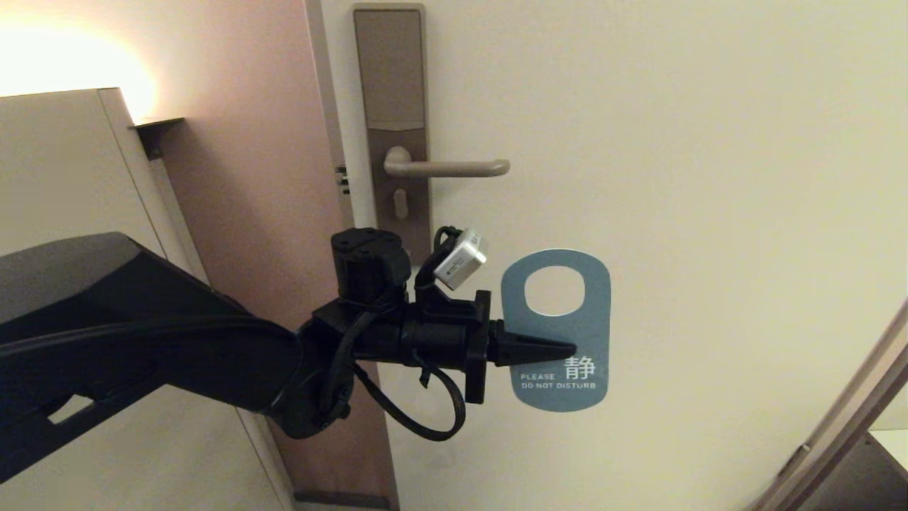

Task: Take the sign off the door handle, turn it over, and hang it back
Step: Hand it to the other hand

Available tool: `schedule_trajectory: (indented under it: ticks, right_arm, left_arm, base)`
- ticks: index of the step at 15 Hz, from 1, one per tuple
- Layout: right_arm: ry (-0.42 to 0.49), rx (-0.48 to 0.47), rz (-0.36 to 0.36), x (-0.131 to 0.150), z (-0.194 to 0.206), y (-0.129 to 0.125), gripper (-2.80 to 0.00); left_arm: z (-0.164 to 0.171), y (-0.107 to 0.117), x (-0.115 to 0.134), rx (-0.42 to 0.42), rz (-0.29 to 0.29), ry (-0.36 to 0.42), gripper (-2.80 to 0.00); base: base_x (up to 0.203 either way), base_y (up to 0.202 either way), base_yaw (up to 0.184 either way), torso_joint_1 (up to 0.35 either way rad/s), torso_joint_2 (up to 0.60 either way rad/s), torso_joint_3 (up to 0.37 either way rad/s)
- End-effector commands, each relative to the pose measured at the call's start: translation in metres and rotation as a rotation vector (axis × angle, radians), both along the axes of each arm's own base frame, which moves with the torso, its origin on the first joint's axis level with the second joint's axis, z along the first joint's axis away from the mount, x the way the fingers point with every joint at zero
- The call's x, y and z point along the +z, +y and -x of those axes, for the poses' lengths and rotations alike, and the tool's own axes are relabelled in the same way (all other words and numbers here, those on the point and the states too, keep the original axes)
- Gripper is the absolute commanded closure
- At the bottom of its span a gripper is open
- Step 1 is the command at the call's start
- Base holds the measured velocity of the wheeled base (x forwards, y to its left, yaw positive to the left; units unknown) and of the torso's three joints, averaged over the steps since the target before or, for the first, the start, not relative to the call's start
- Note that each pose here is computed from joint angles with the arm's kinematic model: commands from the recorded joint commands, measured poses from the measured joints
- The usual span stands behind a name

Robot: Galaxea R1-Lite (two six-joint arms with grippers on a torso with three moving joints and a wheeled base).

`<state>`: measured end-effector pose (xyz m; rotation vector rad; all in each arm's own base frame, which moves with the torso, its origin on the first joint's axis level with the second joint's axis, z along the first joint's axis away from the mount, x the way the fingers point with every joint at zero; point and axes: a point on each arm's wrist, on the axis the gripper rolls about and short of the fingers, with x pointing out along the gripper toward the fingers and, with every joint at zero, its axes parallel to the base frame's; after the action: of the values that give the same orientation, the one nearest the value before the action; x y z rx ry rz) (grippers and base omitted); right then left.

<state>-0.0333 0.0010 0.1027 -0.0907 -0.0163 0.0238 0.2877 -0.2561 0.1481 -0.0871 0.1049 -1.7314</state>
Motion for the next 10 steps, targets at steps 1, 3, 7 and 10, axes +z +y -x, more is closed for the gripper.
schedule_trajectory:
  ticks: [1,3,7,10]
  right_arm:
    - [0.035,0.003,0.001,0.005,-0.004,0.0,0.0]
    - [0.091,0.007,0.001,0.011,-0.011,0.0,0.0]
    - [0.234,0.038,-0.004,0.027,-0.032,0.001,0.0]
    - [0.355,0.141,-0.023,0.028,-0.048,0.003,0.0]
  left_arm:
    - [0.0,0.0,0.0,-0.006,0.003,-0.003,0.0]
    - [0.0,0.0,0.0,-0.004,0.003,-0.004,0.0]
    - [-0.002,0.0,-0.002,-0.003,0.0,0.0,0.0]
    - [-0.007,-0.004,-0.001,-0.003,0.01,-0.008,0.0]
  base:
    - [0.0,0.0,0.0,0.0,0.0,0.0]
    - [0.0,0.0,0.0,0.0,0.0,0.0]
    - [0.0,0.0,0.0,0.0,0.0,0.0]
    - [0.0,0.0,0.0,0.0,0.0,0.0]
